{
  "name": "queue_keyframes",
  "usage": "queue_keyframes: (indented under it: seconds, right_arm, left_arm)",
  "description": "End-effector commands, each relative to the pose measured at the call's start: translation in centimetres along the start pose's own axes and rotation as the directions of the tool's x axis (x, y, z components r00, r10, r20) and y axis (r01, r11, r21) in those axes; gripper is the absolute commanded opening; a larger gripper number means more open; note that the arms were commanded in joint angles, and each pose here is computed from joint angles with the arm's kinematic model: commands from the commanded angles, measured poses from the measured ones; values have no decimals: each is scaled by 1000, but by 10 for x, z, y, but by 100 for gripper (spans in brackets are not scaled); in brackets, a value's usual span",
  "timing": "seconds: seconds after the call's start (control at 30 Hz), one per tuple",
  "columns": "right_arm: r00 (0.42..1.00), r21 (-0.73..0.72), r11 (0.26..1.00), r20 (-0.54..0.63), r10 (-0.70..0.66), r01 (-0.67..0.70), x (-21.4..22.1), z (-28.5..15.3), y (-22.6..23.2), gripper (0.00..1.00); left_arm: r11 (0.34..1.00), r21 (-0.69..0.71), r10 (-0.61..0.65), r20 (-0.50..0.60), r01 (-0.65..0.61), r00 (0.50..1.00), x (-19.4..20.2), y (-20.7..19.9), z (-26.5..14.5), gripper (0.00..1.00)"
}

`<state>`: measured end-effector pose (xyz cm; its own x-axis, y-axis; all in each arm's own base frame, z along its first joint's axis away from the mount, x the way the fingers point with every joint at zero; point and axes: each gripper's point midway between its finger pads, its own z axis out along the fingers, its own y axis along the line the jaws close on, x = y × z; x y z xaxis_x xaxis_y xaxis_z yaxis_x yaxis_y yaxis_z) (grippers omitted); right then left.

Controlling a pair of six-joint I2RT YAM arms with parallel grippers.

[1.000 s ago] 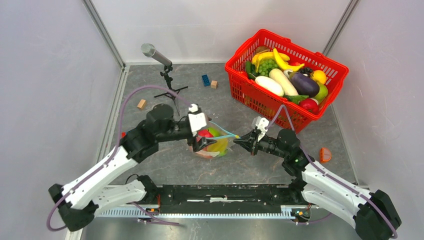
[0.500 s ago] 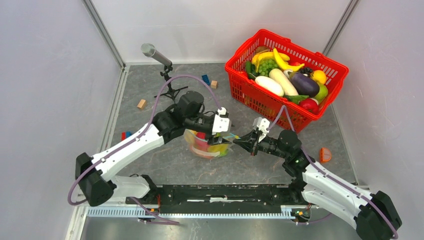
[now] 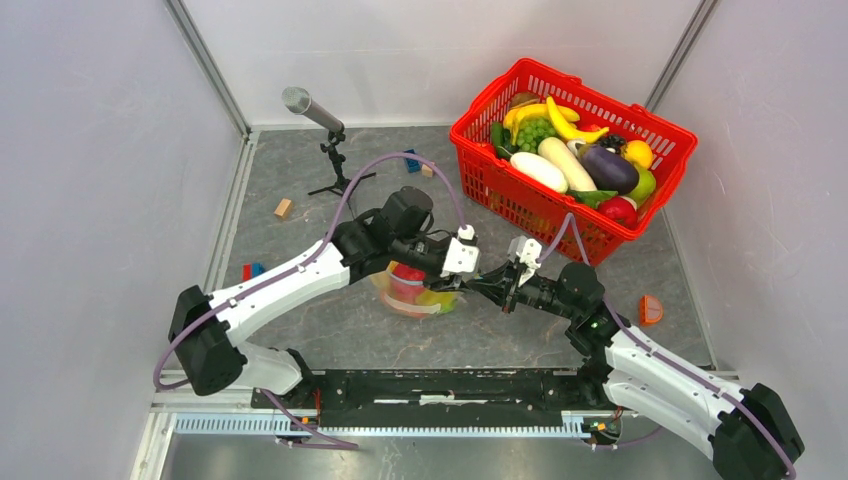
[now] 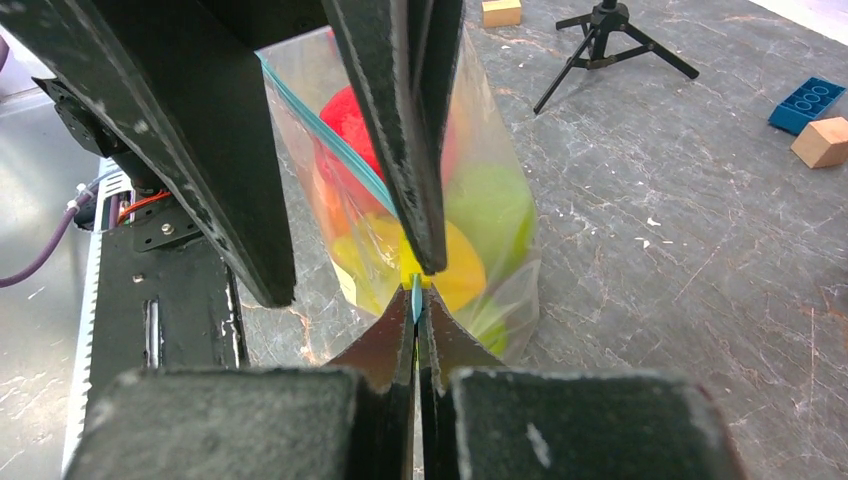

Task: Place the food in the zip-top bag and seal the zipper
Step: Zip the zipper food storage bag at the center of the board.

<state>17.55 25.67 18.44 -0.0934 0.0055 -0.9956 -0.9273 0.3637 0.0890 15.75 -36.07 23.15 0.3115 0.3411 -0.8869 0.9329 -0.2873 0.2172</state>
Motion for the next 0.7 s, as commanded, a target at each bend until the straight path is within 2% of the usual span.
queue_keyframes:
  seconds: [0.0, 0.07, 0.2, 0.3, 0.4, 0.53, 0.63, 0.67]
  right_arm:
    - [996, -12, 999, 77, -34, 35, -20, 0, 4, 0]
    - [996, -12, 999, 77, -34, 35, -20, 0, 4, 0]
    - [997, -11, 999, 71, -31, 32, -17, 0, 4, 0]
    - [997, -13, 999, 72, -33, 34, -16, 0, 5, 0]
    - [996, -7, 999, 76, -43, 44, -18, -2, 5, 0]
    - [994, -3, 999, 91, -53, 53, -20, -4, 5, 0]
    - [993, -2, 998, 97, -59, 59, -20, -4, 5, 0]
    - [994, 1, 998, 96, -58, 58, -19, -4, 5, 0]
  left_arm:
    - [998, -36, 53, -17, -53, 998, -5, 13, 4, 48]
    - [997, -46, 55, -36, -57, 998, -3, 13, 7, 43]
    - [996, -76, 54, -28, -56, 998, -6, 18, 7, 41]
    - [991, -119, 48, -43, -53, 998, -2, 25, 6, 46]
    - [990, -131, 41, -48, -47, 998, 0, 27, 6, 46]
    - [993, -118, 20, -53, -26, 998, 0, 25, 7, 34]
    - [994, -108, 8, -64, -14, 998, 2, 22, 6, 29]
    - [995, -102, 10, -67, -16, 998, 3, 21, 6, 23]
